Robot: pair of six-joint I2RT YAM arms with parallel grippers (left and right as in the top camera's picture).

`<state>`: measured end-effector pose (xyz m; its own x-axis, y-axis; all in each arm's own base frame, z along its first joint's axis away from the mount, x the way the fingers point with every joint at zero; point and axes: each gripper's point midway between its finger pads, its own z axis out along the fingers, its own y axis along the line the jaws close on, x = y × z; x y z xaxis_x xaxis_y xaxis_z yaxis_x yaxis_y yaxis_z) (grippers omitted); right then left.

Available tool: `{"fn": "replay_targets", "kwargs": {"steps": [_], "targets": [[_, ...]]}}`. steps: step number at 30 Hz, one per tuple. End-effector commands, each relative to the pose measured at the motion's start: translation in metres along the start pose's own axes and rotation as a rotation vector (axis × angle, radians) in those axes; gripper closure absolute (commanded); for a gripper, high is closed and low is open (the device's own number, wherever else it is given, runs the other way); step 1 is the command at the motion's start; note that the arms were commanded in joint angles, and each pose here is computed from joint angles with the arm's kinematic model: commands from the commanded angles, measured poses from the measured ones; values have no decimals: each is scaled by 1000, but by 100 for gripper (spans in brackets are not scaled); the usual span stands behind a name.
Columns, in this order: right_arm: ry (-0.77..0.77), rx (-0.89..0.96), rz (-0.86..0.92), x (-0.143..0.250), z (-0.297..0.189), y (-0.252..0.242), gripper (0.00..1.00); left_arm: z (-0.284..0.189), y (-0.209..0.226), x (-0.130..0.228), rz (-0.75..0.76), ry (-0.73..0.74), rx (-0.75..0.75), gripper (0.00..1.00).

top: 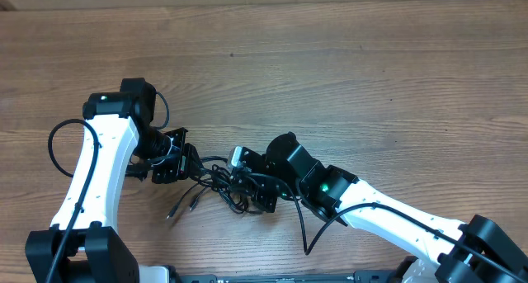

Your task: Untangle cables

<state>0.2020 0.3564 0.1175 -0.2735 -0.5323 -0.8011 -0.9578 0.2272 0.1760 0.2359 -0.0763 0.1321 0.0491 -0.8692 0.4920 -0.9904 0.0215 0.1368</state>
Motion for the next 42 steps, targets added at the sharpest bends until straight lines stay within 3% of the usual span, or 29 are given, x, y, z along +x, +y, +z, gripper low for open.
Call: {"fn": "replay_targets", "kwargs": {"steps": [1, 4, 5, 6, 7, 19, 21, 26, 36, 42], "targets": [[-15, -8, -9, -7, 1, 2, 96, -1, -3, 1, 24, 1, 4, 96], [-16, -8, -10, -8, 1, 2, 96, -1, -3, 2, 24, 2, 4, 96], [-15, -8, -10, -8, 1, 2, 91, -1, -3, 2, 24, 2, 4, 96], [-15, -8, -10, -8, 1, 2, 80, -1, -3, 2, 24, 2, 4, 96], [-16, -8, -10, -8, 1, 2, 61, -1, -3, 2, 24, 5, 5, 96], [-9, 0, -10, -3, 10, -4, 54, -1, -4, 3, 26, 13, 7, 96], [-17, -1, -15, -4, 11, -4, 55, -1, -4, 5, 25, 20, 7, 96], [-41, 4, -27, -10, 11, -6, 96, -1, -2, 5, 23, 21, 2, 96], [-54, -10, 189, -15, 6, -3, 96, -1, -1, 2, 21, 3, -2, 96], [-173, 31, 374, -47, -36, -19, 96, -2, -2, 1, 14, 0, -1, 96]]}}
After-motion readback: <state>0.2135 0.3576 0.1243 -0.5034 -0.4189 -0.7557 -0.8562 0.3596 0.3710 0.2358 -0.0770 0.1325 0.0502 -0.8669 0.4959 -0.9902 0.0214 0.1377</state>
